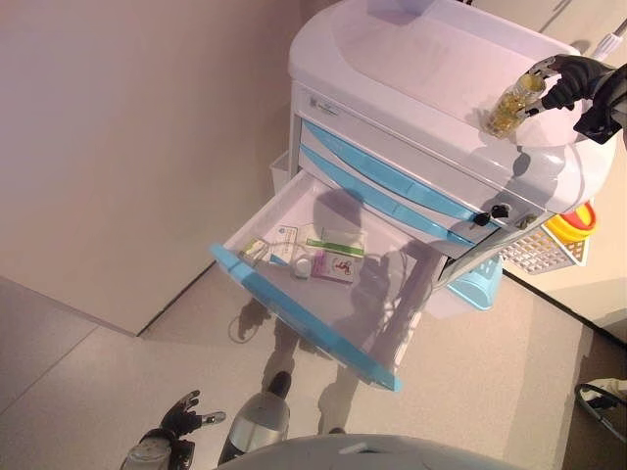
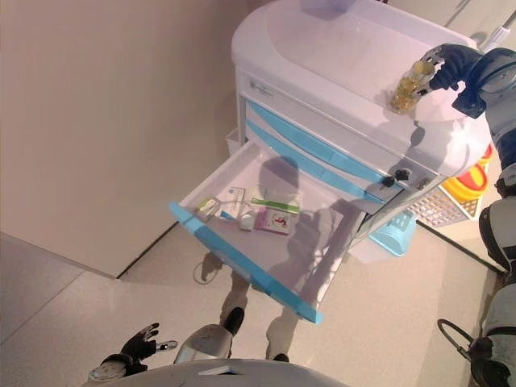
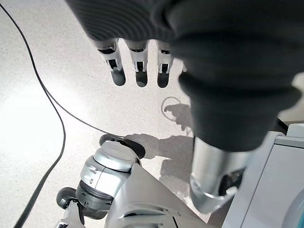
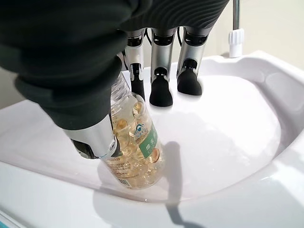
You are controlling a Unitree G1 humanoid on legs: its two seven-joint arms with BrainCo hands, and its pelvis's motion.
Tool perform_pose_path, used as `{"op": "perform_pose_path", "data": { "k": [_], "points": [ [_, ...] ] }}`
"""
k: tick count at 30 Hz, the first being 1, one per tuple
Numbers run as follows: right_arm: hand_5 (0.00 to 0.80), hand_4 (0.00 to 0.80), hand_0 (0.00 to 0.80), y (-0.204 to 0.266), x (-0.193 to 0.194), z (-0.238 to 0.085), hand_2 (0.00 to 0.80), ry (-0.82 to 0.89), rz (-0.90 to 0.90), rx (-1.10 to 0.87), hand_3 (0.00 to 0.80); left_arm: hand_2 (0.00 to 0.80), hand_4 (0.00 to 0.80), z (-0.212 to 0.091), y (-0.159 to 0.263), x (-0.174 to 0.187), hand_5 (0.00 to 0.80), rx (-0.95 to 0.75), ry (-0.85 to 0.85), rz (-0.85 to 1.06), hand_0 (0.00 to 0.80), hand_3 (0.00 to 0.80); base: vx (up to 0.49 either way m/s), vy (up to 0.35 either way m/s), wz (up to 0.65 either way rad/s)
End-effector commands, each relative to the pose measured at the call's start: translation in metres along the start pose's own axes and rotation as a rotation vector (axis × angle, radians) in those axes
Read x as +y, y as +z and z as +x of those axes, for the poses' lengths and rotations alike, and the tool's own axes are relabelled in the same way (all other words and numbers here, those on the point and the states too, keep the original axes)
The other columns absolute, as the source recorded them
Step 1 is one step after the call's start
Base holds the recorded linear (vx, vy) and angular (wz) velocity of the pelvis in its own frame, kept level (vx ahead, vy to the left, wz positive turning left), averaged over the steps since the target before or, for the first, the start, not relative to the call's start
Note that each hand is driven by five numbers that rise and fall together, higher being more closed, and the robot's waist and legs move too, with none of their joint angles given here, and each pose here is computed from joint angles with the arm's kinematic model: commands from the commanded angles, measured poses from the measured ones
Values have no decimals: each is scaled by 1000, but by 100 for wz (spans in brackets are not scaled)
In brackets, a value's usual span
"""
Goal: Open the drawer and pick up the medicine
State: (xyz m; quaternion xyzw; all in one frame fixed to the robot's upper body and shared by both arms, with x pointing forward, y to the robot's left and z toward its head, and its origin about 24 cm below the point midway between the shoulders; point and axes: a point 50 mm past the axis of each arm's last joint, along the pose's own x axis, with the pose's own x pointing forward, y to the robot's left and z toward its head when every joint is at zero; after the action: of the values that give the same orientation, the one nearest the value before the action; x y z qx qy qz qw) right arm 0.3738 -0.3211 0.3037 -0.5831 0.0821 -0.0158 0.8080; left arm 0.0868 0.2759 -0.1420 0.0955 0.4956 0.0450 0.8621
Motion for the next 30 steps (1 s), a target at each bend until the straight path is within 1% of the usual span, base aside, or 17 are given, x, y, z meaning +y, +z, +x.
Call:
{"op": "perform_pose_path", "data": {
  "k": [1,9,14,20,26,30],
  "points": [
    [0,0,0,3,-44,-20,0,-123,-99,-5,0,0,0,-5,-2,14,0,-10,31,18,0,0,0,0,0],
    [0,0,0,2,-51,-22,0,-207,-85,-8,0,0,0,-5,-1,13,0,-14,20,33,0,0,0,0,0],
    [0,0,0,4,-64,-28,0,-316,-36,-33,0,0,0,-5,-3,11,0,-14,17,41,0,0,0,0,0],
    [0,0,0,6,-81,-38,0,-397,45,-74,0,0,0,-5,-4,12,0,-7,15,44,0,0,0,1,1],
    [0,0,0,14,-97,-49,0,-503,230,-193,0,0,0,-5,-4,13,0,-3,11,63,0,0,-11,-8,-4],
    [0,0,0,17,-106,-57,0,-590,440,-292,0,0,0,-4,-4,12,0,3,-2,89,0,0,-25,-23,-8]
  ]
}}
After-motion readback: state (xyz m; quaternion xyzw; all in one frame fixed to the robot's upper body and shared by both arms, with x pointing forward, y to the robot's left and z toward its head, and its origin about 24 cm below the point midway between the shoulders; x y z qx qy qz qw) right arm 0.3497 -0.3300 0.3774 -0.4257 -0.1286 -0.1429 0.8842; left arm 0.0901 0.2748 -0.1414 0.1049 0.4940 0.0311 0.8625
